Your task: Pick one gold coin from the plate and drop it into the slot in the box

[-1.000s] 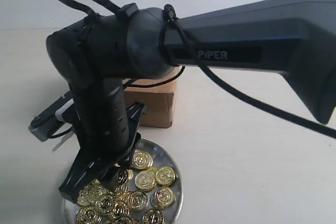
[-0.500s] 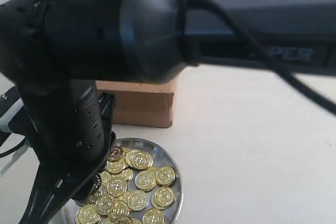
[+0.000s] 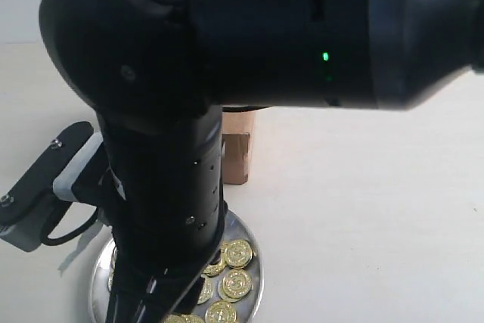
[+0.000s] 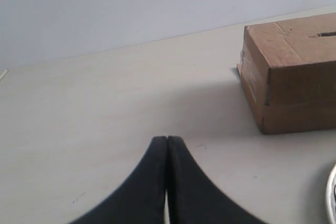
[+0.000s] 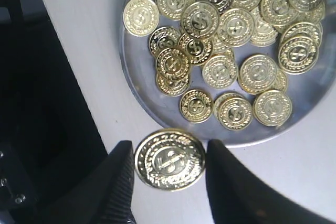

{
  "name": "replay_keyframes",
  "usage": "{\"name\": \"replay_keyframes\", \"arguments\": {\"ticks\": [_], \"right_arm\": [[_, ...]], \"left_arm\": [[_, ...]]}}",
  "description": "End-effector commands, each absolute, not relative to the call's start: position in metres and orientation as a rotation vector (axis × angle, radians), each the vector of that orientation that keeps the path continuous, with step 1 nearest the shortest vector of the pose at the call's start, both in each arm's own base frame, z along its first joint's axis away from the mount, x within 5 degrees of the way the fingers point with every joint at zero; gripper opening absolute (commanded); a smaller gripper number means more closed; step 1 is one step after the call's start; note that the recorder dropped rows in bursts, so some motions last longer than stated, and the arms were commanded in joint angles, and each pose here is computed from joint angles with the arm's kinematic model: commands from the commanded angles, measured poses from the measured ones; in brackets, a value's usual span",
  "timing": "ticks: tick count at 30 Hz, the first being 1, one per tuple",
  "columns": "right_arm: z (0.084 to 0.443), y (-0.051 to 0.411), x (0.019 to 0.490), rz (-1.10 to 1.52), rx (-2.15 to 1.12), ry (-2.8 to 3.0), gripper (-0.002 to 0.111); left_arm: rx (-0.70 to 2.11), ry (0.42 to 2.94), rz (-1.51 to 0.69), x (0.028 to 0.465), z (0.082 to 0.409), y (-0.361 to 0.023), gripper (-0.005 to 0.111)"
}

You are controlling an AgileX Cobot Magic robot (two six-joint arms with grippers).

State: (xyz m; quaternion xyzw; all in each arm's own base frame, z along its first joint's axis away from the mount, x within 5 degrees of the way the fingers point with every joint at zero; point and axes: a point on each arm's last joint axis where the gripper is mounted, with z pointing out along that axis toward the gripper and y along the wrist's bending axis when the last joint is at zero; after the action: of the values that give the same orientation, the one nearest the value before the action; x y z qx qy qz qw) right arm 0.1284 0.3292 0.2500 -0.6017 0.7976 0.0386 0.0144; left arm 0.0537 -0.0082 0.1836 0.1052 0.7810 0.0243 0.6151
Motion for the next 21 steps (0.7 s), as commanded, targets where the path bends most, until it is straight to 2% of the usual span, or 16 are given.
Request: {"name": "replay_keyframes", "arguments": {"ticks": [1, 9, 17, 21], "right_arm": [[0.247, 0.324, 0.126, 0.113, -1.965, 2.412, 0.027], [0.227, 0.323, 0.126, 0.150, -2.061, 2.230, 0.027], [0.234, 0.327, 0.129, 0.179, -2.008, 2.151, 0.027], [0.242, 0.323, 0.132, 0.131, -2.004, 2.102, 0.027]], "left_arm": [[0.145, 1.754, -0.053, 0.054, 0.188, -0.010, 0.000], [-0.036, 1.620, -0.168, 0.056, 0.201, -0.008, 0.000], [-0.605, 1.439, -0.714, 0.056, 0.210, -0.004, 0.000], [-0.628, 1.504, -0.807, 0.056, 0.205, -0.011, 0.000]]}}
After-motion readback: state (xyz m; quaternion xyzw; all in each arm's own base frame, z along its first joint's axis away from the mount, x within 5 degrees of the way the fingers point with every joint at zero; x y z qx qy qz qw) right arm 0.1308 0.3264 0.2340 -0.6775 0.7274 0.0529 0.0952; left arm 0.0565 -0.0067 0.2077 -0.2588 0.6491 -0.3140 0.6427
